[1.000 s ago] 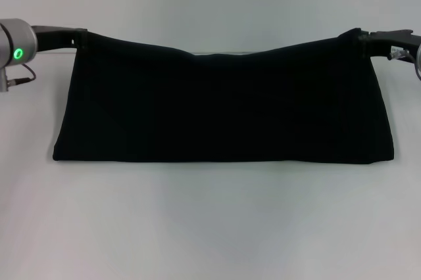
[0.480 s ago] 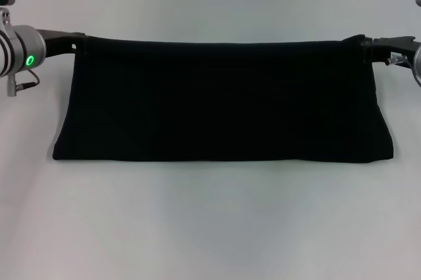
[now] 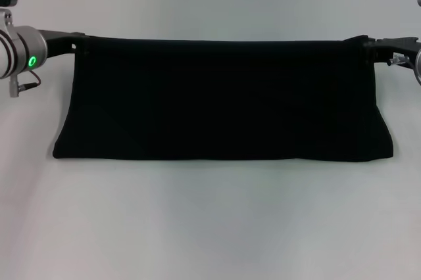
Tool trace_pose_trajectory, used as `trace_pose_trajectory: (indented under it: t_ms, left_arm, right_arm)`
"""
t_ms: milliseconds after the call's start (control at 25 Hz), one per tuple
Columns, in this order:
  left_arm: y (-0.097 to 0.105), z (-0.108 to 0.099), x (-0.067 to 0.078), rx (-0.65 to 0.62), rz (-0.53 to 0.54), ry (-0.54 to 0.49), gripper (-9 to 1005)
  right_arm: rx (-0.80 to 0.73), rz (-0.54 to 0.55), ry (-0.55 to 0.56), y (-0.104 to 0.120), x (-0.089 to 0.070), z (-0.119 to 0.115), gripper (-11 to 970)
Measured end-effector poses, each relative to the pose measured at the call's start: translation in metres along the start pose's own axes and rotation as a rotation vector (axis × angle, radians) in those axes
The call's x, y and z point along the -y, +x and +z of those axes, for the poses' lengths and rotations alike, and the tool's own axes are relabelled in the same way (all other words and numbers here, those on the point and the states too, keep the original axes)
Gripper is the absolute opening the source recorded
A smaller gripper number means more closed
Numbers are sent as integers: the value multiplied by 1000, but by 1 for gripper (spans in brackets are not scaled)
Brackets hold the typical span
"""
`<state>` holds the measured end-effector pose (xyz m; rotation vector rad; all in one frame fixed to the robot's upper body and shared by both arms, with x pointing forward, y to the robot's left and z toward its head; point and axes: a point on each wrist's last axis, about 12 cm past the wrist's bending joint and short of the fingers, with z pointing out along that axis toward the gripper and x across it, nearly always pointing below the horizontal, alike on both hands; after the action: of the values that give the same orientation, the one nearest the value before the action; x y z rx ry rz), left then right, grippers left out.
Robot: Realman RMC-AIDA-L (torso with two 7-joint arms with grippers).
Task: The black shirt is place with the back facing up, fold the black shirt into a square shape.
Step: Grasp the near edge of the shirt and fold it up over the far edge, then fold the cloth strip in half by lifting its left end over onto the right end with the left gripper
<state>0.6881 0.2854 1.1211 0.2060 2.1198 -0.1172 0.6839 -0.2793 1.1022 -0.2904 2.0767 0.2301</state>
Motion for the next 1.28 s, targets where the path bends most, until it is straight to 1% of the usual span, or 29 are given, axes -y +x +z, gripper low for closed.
trace_pose_trajectory:
  t_ms: [120, 240, 280, 440, 560, 680, 720, 800, 880, 920, 1000, 1040, 1120, 1240, 1280]
  left_arm:
    - [2, 2, 3, 0, -4, -10, 5]
    - [4, 3, 5, 12, -10, -41, 13]
    - [4, 3, 5, 15, -13, -50, 16]
    - [8, 4, 3, 20, -34, -82, 168]
    - [11, 4, 1, 21, -47, -101, 298]
    - [12, 3, -4, 18, -73, -100, 435]
    - [12, 2, -5, 15, -87, -93, 465]
    - [13, -2, -10, -3, -134, -46, 524]
    - [13, -8, -12, -33, -174, 31, 583]
    - [14, -17, -14, -66, -210, 110, 612]
    - [15, -24, -14, -90, -231, 165, 671]
    - [18, -31, -14, -117, -254, 214, 690]
    - [21, -40, -15, -150, -276, 269, 728]
    - [28, -55, -21, -187, -302, 311, 785]
    - [31, -59, -24, -197, -310, 318, 785]
  right_arm:
    - [-2, -11, -6, 0, -3, 1, 24]
    - [-2, -29, 4, 0, -4, 2, 26]
    - [0, -29, 12, 0, -3, 2, 70]
    - [1, -25, 55, -1, 2, 1, 245]
    - [5, -9, 68, -3, 7, 0, 314]
    - [7, 46, 39, -3, 12, -4, 383]
    - [9, 71, 17, -3, 14, -7, 406]
    - [11, 114, -25, 0, 19, -14, 452]
    - [11, 153, -79, 4, 25, -23, 498]
    - [11, 168, -106, 6, 27, -28, 540]
    - [9, 195, -155, 12, 33, -40, 623]
    - [7, 206, -176, 16, 36, -46, 623]
    - [0, 225, -228, 23, 38, -58, 624]
    - [-17, 251, -298, 37, 42, -77, 623]
    - [-22, 258, -317, 39, 42, -81, 622]
